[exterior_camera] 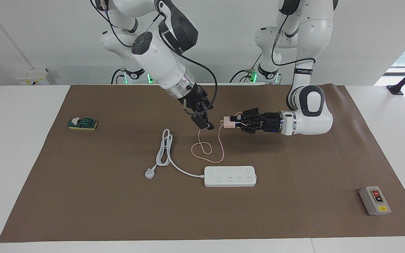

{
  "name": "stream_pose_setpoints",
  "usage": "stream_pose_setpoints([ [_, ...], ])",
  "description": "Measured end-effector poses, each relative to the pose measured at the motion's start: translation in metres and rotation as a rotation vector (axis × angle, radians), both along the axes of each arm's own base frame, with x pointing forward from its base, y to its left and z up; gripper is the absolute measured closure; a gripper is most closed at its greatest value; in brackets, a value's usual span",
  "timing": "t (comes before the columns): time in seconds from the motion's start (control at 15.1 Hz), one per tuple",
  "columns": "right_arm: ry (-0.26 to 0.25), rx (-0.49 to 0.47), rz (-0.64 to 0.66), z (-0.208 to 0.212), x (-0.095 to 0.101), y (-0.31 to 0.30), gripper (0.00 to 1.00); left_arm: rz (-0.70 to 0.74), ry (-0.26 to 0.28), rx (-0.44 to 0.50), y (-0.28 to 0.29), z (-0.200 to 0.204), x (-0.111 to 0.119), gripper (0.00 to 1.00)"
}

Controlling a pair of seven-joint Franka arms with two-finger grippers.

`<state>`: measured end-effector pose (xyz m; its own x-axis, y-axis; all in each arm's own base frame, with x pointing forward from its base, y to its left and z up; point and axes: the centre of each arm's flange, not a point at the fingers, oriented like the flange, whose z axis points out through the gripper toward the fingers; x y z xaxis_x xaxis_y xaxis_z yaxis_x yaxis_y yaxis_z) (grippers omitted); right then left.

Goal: Plug charger into power strip
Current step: 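Carry the charger with the left gripper while the right gripper withdraws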

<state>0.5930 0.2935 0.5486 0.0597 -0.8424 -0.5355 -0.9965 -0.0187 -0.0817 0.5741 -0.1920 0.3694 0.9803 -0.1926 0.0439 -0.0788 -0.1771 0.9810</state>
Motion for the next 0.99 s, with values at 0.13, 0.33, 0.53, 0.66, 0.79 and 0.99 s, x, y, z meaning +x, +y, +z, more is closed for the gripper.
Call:
stream_pose_setpoints([
  [0.13,-0.040,-0.013,0.087,0.016,0.001,-0.033,0.00,-0.010,-0.068,0.108,0.007,0.007,0.006,0.68],
  [0.33,-0.108,-0.079,0.257,0.036,-0.003,-0.088,0.00,-0.063,-0.187,0.294,0.015,0.018,0.015,0.68],
  [0.53,-0.167,-0.175,0.476,0.053,-0.014,-0.142,0.00,-0.148,-0.310,0.470,0.017,0.031,0.023,0.68],
  [0.66,-0.198,-0.236,0.641,0.062,-0.025,-0.176,0.00,-0.200,-0.382,0.571,0.019,0.039,0.029,0.68],
  [0.79,-0.228,-0.282,0.803,0.070,-0.035,-0.210,0.00,-0.259,-0.467,0.654,0.019,0.048,0.033,0.68],
  [0.99,-0.261,-0.335,1.024,0.073,-0.045,-0.256,0.00,-0.321,-0.592,0.744,0.017,0.058,0.041,0.68],
])
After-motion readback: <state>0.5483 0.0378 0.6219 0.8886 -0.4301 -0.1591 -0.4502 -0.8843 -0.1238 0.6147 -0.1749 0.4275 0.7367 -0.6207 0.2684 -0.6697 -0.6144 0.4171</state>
